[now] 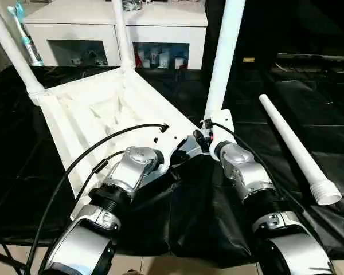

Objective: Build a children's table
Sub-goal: Rotate leg to tighten

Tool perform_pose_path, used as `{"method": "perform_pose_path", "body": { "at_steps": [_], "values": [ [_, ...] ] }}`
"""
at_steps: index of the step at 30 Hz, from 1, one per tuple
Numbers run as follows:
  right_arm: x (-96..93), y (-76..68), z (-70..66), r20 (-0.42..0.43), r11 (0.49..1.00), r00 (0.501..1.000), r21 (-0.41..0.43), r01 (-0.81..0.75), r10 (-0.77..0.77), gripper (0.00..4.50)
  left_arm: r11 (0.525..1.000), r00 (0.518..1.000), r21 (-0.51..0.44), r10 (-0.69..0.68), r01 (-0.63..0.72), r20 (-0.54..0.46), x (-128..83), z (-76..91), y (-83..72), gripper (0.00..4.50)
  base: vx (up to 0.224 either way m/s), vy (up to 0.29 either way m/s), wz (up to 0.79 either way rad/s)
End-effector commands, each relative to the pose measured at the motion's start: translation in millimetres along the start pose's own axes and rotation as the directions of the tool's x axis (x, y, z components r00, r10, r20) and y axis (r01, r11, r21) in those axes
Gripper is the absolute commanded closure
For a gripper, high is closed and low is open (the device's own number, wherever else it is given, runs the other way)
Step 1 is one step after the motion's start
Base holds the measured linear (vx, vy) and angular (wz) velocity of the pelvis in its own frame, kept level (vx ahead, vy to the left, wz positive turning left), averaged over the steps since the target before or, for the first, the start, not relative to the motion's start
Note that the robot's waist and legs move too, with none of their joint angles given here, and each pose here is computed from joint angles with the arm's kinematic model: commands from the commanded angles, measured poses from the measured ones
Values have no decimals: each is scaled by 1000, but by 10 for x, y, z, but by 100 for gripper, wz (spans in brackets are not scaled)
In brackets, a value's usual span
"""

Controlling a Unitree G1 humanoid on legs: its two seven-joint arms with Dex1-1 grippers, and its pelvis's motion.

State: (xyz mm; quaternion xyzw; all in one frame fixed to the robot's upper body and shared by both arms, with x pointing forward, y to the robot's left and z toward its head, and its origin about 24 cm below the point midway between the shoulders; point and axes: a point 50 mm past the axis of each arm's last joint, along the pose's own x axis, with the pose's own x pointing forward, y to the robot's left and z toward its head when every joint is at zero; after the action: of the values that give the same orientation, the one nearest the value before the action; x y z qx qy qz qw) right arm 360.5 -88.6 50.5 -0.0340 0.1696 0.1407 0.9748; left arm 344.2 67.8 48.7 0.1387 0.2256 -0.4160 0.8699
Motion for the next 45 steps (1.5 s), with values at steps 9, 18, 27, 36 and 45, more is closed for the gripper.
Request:
{"method": "perform_pose_path", "body": {
  "at_steps": [9,18,27,36,45],
  "values": [
    [-232,-52,-33,-17,939,948,-133,-317,317,15,991,996,99,-92,91,8,-169,-96,27,450,0,0,0],
    [-635,-507,-33,-84,808,866,-327,-491,492,15,921,949,239,-314,308,-15,-505,-250,2,450,0,0,0],
    [-679,-491,-52,-105,757,814,-317,-572,571,15,892,924,258,-382,370,-5,-650,-231,1,450,0,0,0],
    [-562,-372,-107,-62,769,808,-275,-578,586,42,889,919,254,-394,381,0,-625,-231,-43,450,0,0,0],
    [-543,-407,-109,-50,772,810,-274,-574,585,109,890,920,252,-392,381,-9,-628,-245,-31,450,0,0,0]
  ]
}}
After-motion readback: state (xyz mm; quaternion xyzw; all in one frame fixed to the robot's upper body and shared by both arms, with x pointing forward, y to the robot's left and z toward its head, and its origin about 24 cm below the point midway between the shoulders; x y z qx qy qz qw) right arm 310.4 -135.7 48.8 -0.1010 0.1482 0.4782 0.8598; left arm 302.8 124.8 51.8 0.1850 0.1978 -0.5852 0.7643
